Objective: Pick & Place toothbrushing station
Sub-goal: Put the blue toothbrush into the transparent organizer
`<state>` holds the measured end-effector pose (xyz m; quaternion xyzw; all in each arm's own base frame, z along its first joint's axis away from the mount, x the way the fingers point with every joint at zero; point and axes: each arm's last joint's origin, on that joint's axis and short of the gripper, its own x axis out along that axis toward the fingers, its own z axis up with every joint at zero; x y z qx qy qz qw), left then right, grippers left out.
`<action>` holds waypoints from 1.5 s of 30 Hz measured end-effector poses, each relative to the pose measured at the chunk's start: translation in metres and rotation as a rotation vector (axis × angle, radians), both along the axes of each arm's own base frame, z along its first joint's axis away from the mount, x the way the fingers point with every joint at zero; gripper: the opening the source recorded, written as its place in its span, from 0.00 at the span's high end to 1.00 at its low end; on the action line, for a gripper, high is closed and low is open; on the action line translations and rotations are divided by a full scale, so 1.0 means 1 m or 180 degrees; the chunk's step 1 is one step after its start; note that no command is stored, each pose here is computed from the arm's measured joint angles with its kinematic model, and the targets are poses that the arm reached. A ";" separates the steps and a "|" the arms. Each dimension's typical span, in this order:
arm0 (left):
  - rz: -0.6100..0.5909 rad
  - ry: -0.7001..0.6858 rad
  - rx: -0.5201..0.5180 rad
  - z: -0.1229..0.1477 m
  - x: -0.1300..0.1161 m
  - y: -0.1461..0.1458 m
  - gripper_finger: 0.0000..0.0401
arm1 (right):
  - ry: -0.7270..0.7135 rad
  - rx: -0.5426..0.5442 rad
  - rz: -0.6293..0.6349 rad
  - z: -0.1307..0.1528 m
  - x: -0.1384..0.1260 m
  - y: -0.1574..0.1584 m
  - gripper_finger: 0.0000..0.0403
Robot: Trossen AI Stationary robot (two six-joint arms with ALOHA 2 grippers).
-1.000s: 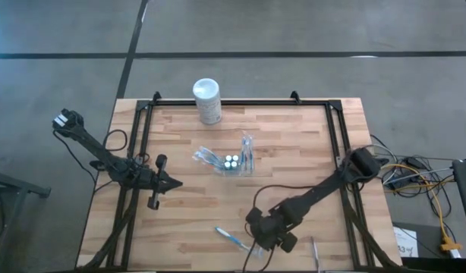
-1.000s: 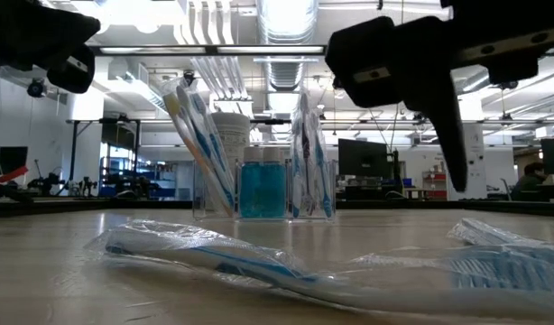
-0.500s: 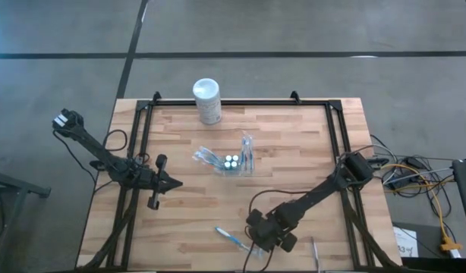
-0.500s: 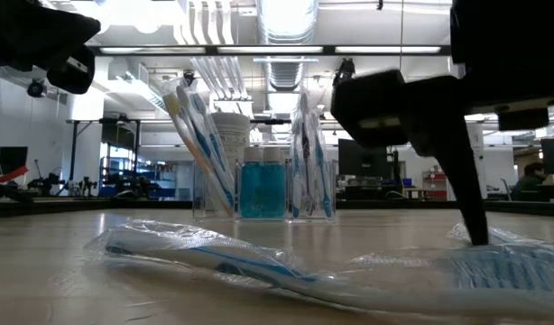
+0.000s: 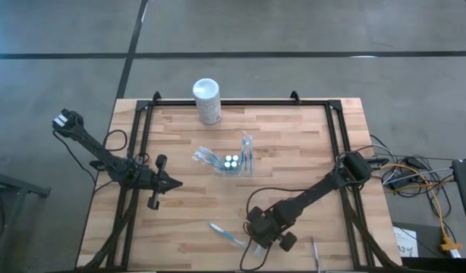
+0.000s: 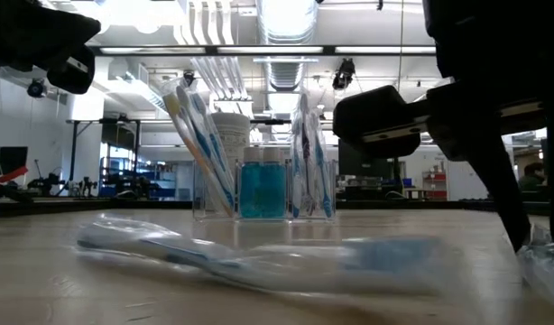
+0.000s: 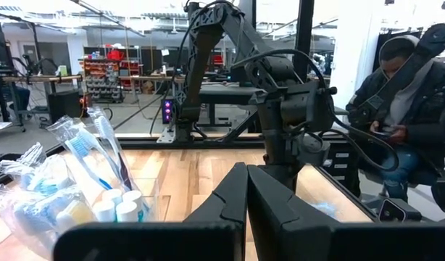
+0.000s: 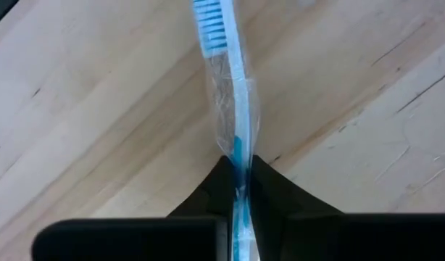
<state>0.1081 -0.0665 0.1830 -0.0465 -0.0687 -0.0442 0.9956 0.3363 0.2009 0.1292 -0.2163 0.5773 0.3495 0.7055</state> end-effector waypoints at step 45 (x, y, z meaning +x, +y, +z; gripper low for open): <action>0.0232 0.0091 -0.0096 -0.002 0.001 0.002 0.98 | -0.4112 0.2862 -0.1366 0.178 -0.201 -0.143 0.97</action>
